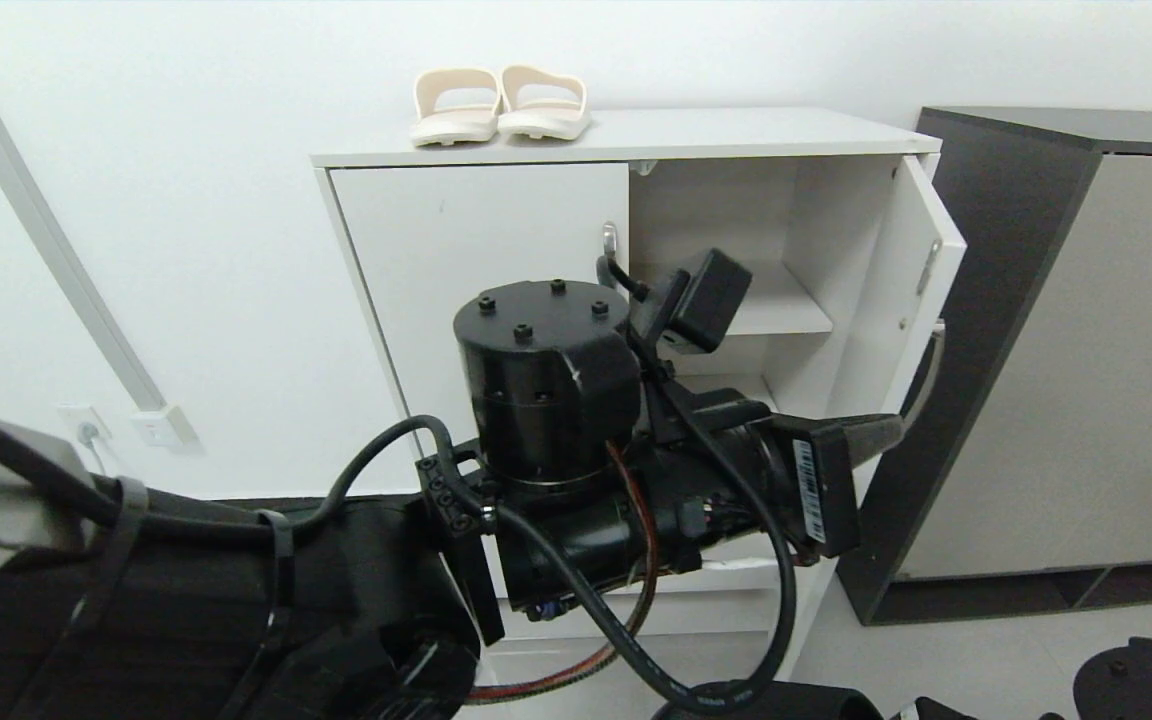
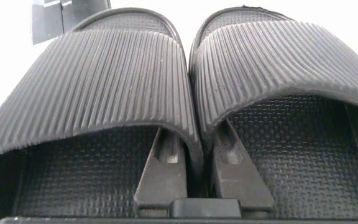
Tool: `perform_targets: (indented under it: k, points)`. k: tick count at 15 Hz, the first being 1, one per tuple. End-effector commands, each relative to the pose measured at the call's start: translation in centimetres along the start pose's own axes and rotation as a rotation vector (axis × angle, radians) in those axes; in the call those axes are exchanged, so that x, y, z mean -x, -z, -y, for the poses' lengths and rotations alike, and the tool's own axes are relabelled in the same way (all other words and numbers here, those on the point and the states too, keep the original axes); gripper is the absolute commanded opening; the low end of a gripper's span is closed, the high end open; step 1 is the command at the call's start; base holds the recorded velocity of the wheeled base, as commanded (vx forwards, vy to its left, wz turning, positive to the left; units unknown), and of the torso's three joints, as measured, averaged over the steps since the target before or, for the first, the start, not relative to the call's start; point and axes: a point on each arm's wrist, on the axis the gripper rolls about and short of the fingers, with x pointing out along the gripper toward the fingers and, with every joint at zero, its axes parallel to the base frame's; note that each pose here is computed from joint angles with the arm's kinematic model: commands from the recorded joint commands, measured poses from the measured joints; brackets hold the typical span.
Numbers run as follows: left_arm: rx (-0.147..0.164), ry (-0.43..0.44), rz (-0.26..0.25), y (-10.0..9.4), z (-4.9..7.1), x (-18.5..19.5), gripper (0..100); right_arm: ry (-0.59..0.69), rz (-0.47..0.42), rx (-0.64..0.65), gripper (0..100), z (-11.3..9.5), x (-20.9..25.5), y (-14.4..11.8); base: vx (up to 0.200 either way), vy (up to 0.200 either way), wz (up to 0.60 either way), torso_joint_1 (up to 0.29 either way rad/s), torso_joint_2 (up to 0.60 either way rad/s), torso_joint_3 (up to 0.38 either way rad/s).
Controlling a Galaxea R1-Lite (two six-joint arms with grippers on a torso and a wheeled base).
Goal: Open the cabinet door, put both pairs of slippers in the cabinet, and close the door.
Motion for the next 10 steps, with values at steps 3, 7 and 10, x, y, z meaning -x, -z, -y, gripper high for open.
perform_targets:
  k: [3, 7, 10]
  points:
    - [-0.007, -0.040, 0.036, -0.4, -1.4, 0.4, 0, 0.001, -0.001, 0.000, 0, 0.1, -0.1, 0.0, 0.000, 0.000, 0.00, 0.000, 0.00, 0.000]
    - [-0.040, -0.151, 0.140, -4.3, -3.2, 5.3, 0, 0.049, 0.007, -0.027, 0, 1.4, -1.1, -0.8, 0.000, 0.000, 0.00, 0.000, 0.00, 0.000]
    - [-0.062, -0.245, 0.184, -5.5, -3.2, 10.4, 0, 0.241, 0.042, -0.112, 0, 4.6, -2.0, -2.2, 0.000, 0.000, 0.00, 0.000, 0.00, 0.000]
